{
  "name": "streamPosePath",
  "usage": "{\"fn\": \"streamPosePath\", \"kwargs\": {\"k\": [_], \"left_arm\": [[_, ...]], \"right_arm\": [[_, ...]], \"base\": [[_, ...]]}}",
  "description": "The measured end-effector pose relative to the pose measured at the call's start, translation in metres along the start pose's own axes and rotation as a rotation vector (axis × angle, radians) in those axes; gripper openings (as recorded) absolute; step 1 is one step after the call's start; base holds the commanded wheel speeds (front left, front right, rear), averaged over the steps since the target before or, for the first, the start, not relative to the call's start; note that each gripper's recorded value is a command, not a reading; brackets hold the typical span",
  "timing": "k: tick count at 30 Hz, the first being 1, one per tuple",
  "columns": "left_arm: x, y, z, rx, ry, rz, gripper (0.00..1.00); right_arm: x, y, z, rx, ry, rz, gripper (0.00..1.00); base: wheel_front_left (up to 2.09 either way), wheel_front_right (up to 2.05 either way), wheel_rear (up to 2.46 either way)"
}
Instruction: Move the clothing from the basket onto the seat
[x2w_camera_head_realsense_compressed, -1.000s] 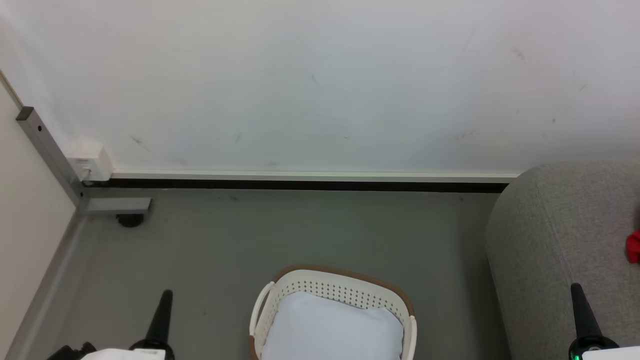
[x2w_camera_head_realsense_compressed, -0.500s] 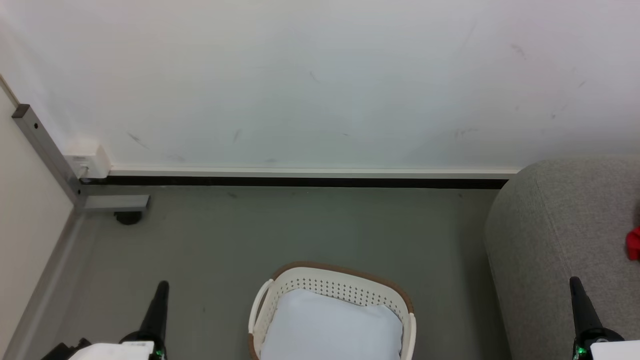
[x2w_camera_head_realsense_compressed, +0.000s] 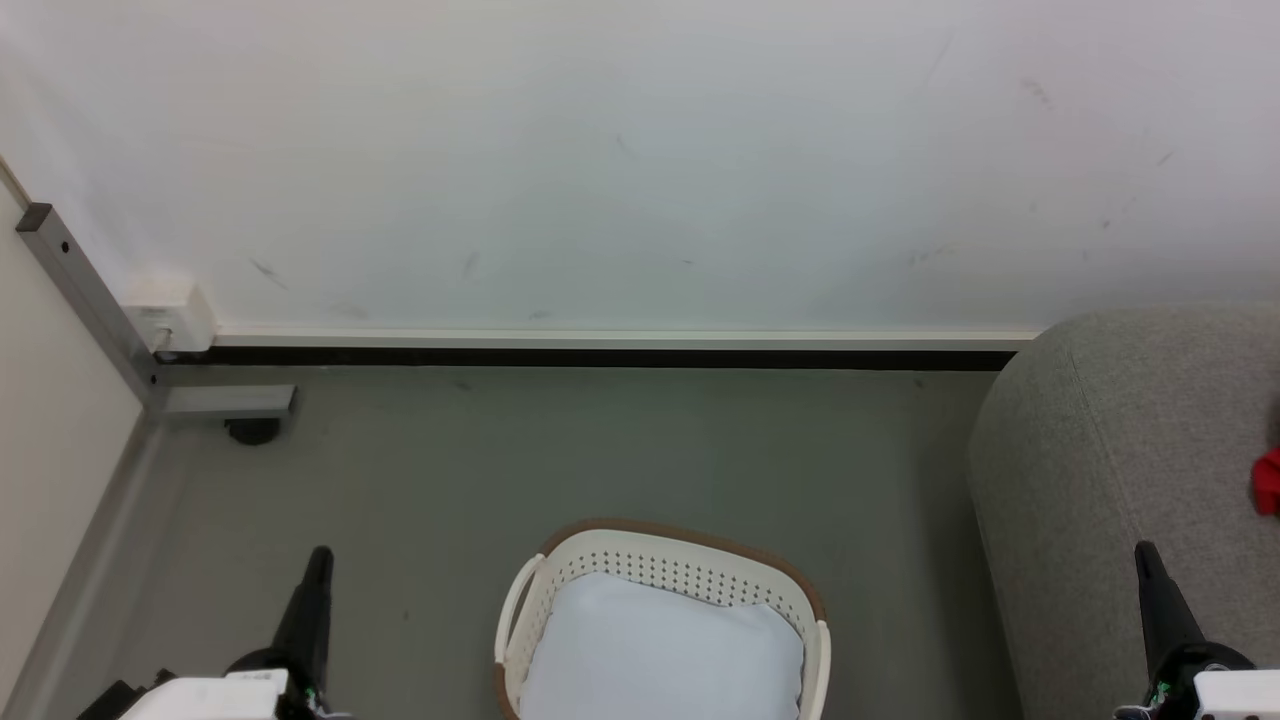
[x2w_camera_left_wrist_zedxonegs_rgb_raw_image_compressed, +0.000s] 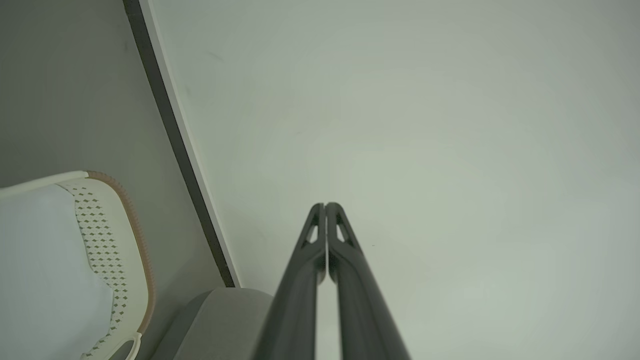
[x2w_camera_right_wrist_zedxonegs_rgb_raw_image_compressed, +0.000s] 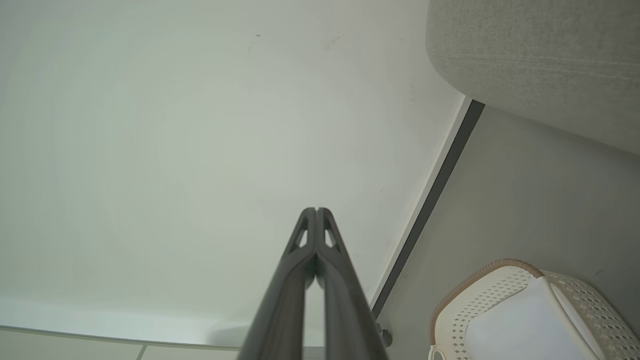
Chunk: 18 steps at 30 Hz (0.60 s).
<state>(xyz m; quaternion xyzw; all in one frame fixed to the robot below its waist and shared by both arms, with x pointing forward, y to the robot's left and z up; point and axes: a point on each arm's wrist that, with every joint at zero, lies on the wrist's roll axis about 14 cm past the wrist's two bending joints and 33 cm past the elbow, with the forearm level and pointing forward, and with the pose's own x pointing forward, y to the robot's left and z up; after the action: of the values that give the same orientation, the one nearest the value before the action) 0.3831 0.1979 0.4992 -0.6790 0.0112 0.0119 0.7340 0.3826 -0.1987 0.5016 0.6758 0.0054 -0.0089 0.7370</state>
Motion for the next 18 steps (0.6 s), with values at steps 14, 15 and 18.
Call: {"fn": "streamPosePath", "kwargs": {"k": [14, 15, 18], "left_arm": [[0.0046, -0.0046, 0.0012, -0.079, 0.003, -0.020, 0.00], [0.0046, -0.0046, 0.0012, -0.079, 0.003, -0.020, 0.00], [0.0046, -0.0046, 0.0012, -0.079, 0.003, -0.020, 0.00]], "right_arm": [[0.0046, 0.0027, 0.0001, 0.093, 0.007, 0.012, 0.00], [0.0046, 0.0028, 0.0001, 0.093, 0.007, 0.012, 0.00], [0.0047, 0.0028, 0.0001, 0.093, 0.007, 0.012, 0.00]], "base": [[0.00, 0.00, 0.00], [0.00, 0.00, 0.00], [0.00, 0.00, 0.00]]}}
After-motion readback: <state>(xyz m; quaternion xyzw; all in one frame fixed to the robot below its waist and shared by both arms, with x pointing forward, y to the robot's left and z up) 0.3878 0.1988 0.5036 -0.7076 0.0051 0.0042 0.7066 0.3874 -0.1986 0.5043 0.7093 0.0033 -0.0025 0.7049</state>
